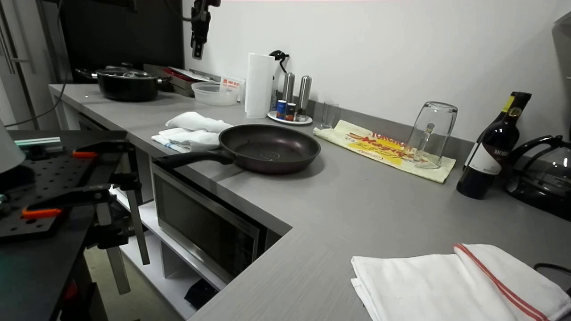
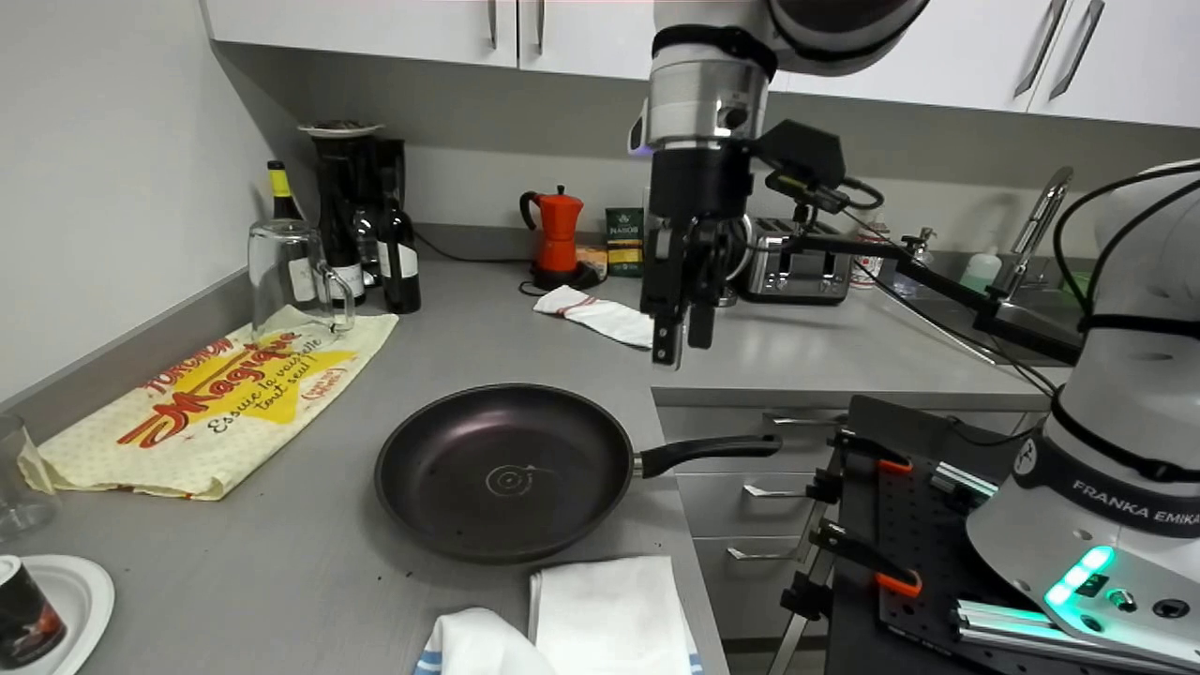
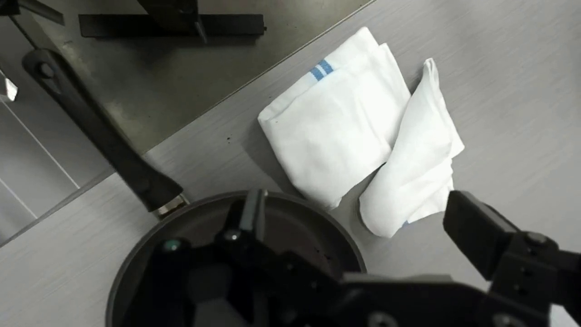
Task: Pick the cloth and use it to wipe the cloth
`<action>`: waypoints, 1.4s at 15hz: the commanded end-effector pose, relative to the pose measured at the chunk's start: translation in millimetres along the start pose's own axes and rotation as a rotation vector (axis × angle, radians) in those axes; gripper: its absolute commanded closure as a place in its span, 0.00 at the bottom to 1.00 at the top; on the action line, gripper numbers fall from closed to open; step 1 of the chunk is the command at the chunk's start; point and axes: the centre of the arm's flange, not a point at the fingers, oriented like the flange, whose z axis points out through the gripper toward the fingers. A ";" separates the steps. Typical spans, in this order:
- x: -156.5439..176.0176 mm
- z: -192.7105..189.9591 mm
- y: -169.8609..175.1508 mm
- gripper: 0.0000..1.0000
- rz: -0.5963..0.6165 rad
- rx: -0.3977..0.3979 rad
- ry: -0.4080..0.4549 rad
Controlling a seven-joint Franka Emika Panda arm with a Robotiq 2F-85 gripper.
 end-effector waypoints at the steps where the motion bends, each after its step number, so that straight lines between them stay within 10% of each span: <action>1: 37.4 59.6 -46.5 0.00 -0.005 0.021 -0.043; 10: 104.0 179.8 -79.2 0.00 0.174 0.049 -0.107; 21: 117.9 235.9 -127.6 0.00 0.381 0.153 -0.220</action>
